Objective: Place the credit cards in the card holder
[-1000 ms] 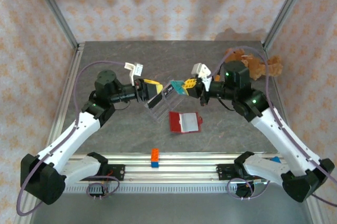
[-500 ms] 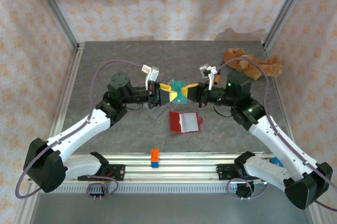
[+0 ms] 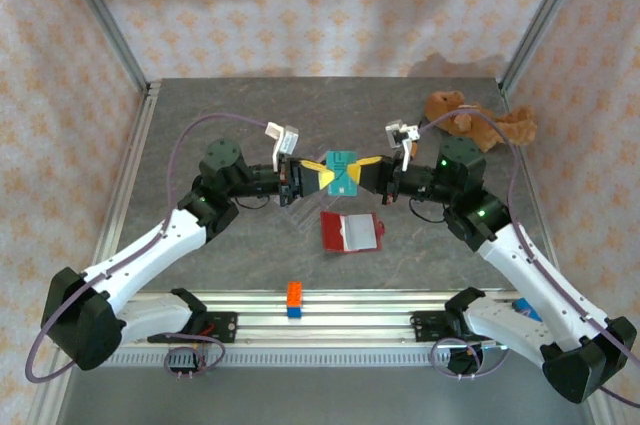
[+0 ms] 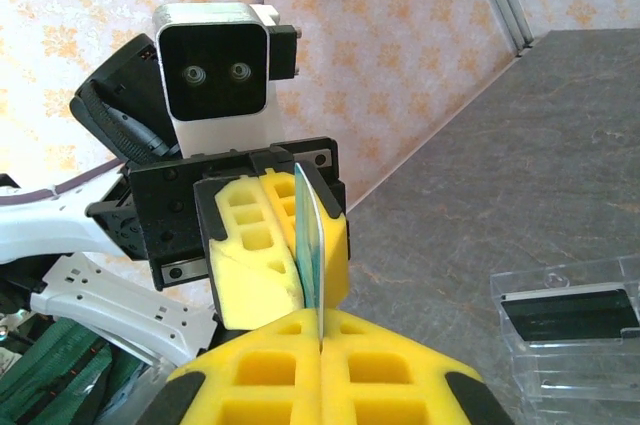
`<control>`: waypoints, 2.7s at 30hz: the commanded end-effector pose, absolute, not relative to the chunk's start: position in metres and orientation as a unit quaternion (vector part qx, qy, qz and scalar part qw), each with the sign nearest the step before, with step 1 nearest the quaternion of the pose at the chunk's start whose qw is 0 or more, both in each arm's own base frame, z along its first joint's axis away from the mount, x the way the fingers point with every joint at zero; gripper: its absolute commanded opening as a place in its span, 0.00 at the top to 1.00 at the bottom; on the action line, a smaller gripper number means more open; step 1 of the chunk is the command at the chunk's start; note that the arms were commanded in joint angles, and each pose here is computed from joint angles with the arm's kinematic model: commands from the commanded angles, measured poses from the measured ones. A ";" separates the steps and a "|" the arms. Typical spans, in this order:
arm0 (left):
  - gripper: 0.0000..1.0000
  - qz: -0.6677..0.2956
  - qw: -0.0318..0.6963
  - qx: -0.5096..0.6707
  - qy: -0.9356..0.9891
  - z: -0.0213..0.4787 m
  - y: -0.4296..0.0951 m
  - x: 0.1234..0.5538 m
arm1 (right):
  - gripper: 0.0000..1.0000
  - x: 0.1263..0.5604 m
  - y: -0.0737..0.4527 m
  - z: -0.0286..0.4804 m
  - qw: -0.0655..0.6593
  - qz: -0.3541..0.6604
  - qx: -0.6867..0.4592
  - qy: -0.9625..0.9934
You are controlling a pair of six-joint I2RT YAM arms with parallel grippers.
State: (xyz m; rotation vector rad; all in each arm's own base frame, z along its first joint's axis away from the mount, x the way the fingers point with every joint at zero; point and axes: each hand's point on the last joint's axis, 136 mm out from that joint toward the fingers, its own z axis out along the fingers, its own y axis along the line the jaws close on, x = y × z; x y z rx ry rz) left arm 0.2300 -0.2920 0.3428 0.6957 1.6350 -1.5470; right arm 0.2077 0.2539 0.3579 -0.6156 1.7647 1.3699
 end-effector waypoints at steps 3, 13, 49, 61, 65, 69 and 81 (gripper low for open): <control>1.00 -0.608 0.402 0.291 0.619 0.356 -0.290 0.219 | 0.73 0.207 0.252 0.366 0.415 0.547 -0.240 0.686; 1.00 -0.450 0.365 0.195 0.792 0.251 -0.257 0.247 | 0.24 0.248 0.167 0.244 0.358 0.283 -0.004 0.890; 1.00 -0.381 0.134 -0.038 0.914 0.086 -0.303 0.245 | 0.93 0.263 0.156 0.049 0.171 0.106 -0.014 0.979; 1.00 -0.379 0.113 -0.046 0.917 0.060 -0.303 0.251 | 0.97 0.258 0.162 0.042 0.152 0.121 -0.025 0.981; 1.00 -0.397 0.105 -0.040 0.911 0.057 -0.308 0.250 | 0.98 0.256 0.163 0.039 0.151 0.126 -0.024 0.980; 1.00 -0.418 0.097 -0.045 0.902 0.052 -0.311 0.251 | 1.00 0.253 0.167 0.035 0.144 0.141 -0.024 0.979; 1.00 -0.459 0.096 -0.056 0.881 0.057 -0.310 0.253 | 1.00 0.249 0.168 0.030 0.133 0.142 -0.027 0.980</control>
